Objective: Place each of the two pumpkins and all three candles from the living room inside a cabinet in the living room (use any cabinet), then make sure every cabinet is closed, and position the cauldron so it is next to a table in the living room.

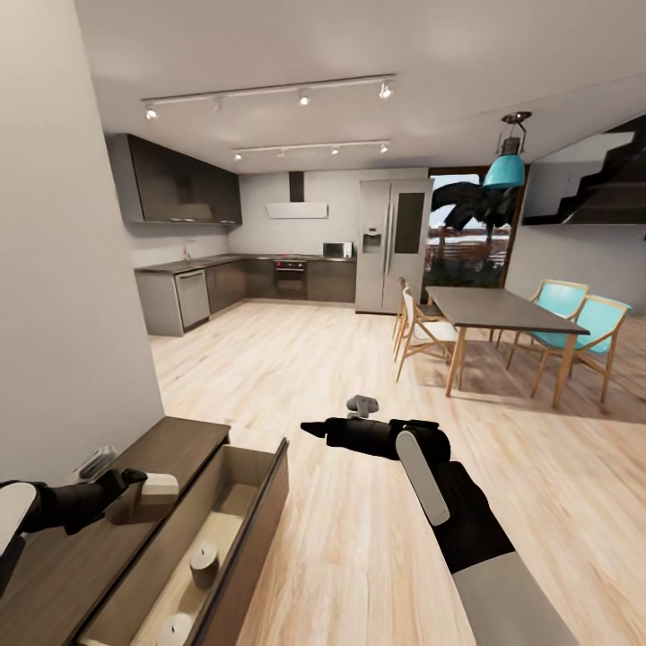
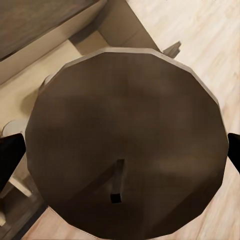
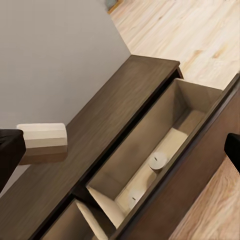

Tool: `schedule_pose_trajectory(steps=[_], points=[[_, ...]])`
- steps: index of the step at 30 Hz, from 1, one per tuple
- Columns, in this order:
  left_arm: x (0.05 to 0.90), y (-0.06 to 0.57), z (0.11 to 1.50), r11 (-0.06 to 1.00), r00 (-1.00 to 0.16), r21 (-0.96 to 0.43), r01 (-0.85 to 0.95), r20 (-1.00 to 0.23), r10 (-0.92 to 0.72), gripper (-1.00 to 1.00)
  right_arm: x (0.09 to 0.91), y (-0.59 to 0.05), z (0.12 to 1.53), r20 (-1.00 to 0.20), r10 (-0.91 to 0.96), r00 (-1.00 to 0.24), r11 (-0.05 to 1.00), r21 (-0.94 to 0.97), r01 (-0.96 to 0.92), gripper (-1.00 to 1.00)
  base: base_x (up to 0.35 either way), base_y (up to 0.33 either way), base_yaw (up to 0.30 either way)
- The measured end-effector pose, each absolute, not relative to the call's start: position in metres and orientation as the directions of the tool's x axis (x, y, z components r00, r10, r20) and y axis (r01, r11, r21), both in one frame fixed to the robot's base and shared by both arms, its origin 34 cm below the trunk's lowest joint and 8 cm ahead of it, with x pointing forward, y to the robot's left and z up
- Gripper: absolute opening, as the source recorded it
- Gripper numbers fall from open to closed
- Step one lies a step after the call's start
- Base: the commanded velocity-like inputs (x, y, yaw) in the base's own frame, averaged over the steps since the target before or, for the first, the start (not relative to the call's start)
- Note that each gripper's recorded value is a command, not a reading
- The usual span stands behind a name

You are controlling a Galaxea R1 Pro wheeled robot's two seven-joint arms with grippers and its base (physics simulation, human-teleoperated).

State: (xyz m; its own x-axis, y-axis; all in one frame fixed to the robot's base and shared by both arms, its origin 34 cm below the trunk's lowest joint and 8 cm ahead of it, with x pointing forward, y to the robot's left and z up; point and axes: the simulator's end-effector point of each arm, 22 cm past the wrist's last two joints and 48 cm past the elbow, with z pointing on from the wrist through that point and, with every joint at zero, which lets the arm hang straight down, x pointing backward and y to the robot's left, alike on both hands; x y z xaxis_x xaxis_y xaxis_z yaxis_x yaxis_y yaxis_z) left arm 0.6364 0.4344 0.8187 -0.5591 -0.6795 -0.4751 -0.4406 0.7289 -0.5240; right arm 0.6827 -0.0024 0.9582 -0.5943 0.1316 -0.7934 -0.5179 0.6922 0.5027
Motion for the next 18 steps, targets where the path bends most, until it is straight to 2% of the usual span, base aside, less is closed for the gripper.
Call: schedule_pose_trajectory(steps=[9,18], points=[[0.6365,0.4327,0.8179,0.730,-0.562,-0.523,-0.439,-0.474,-0.678,-1.00,0.6828,-0.0026,0.9583,-0.793,0.132,-0.594,0.692,0.503,-0.517,1.00,0.313,-0.070,0.000],[0.6368,0.4326,0.8174,0.729,-0.562,-0.524,-0.440,-0.473,-0.679,-1.00,0.6834,-0.0033,0.9579,-0.793,0.133,-0.595,0.693,0.503,-0.516,1.00,0.036,-0.012,-0.011]])
